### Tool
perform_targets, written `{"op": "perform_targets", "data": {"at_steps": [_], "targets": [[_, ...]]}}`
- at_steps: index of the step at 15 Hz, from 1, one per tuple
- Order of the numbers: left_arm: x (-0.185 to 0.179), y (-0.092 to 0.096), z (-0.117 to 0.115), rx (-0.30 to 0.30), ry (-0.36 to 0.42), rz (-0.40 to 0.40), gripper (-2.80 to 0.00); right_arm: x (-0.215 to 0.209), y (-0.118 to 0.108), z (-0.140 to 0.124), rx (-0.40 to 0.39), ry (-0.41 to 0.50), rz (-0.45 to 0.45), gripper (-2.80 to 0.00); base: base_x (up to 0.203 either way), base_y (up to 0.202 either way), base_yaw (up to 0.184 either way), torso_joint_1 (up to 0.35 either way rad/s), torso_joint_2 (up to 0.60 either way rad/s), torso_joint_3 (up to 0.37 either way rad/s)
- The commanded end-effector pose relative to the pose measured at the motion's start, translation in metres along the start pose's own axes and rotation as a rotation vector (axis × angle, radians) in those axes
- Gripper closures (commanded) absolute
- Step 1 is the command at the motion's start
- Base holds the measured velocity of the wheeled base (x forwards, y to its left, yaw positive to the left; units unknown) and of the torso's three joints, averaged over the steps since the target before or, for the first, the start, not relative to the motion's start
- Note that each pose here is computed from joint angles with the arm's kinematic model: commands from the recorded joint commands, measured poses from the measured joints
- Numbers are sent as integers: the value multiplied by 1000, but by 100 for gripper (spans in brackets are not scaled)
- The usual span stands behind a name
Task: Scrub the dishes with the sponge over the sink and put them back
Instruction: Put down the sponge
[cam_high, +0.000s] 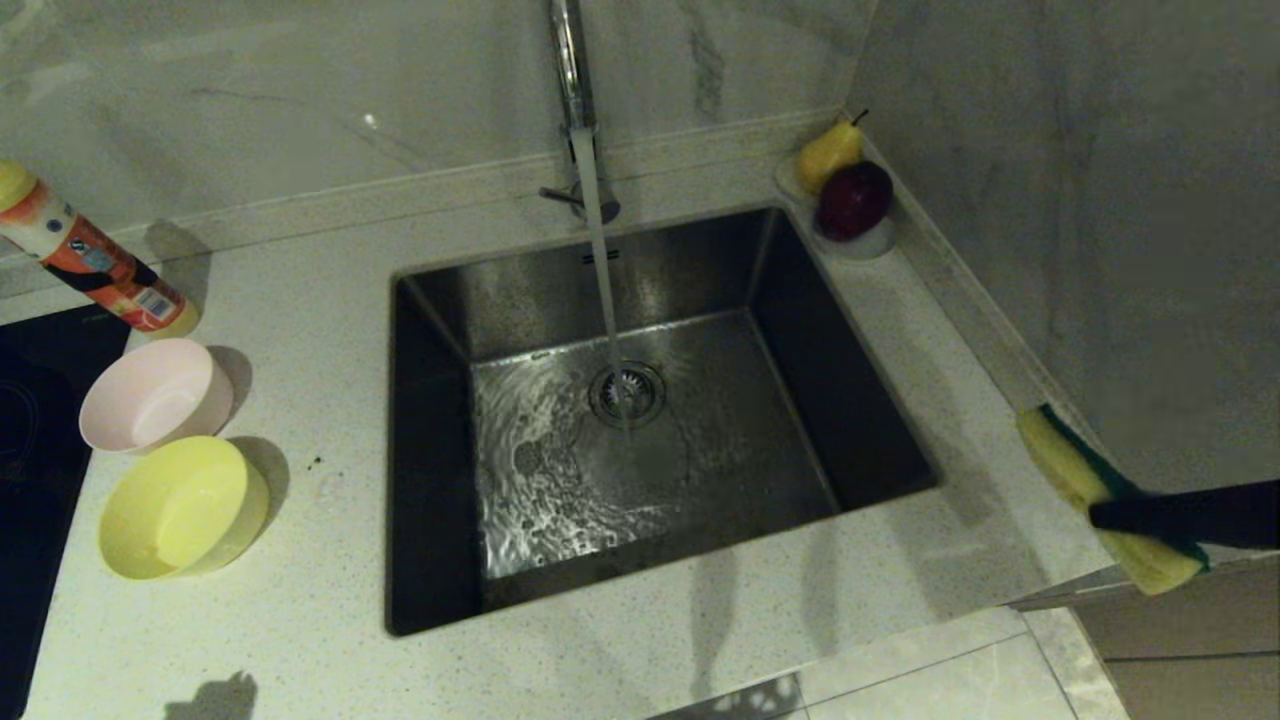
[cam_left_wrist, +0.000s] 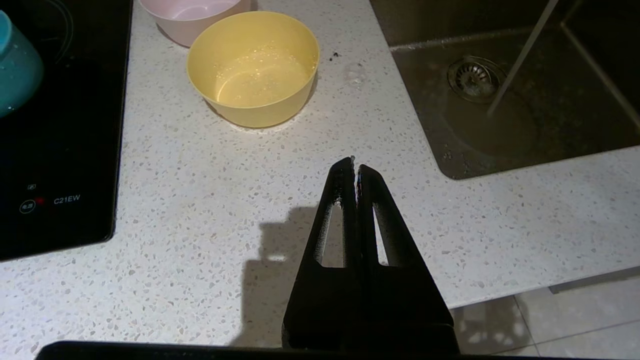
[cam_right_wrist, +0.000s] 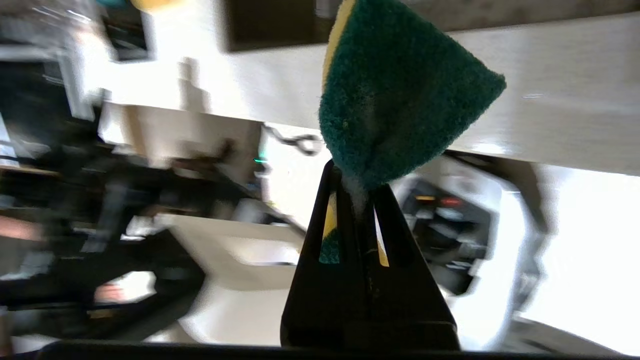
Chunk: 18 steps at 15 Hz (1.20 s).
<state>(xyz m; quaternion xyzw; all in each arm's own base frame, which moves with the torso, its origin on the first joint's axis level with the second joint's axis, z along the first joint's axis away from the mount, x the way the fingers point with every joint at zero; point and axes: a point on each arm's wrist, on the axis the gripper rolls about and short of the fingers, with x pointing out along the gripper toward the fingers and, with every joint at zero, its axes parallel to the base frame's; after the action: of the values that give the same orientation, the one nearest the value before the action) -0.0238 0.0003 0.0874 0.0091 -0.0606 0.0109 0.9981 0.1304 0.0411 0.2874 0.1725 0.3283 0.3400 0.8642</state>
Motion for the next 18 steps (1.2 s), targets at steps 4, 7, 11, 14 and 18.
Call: {"op": "perform_targets", "data": {"at_steps": [4,7,11,14,18], "targets": [[2,0,-11,-3,42,0,0,3,8,-14,-189,43,-130,0,0,0,0,0,0,0],[2,0,-11,-6,42,-1,0,7,13,-23,-281,53,-231,0,0,0,0,0,0,0],[2,0,-11,-5,42,-2,0,6,9,-34,-367,68,-294,0,0,0,0,0,0,0],[2,0,-11,-11,42,0,0,12,-4,-51,-439,78,-368,0,0,0,0,0,0,0],[2,0,-11,-11,42,-1,0,29,-19,-62,-495,33,-455,0,0,0,0,0,0,0]]}}
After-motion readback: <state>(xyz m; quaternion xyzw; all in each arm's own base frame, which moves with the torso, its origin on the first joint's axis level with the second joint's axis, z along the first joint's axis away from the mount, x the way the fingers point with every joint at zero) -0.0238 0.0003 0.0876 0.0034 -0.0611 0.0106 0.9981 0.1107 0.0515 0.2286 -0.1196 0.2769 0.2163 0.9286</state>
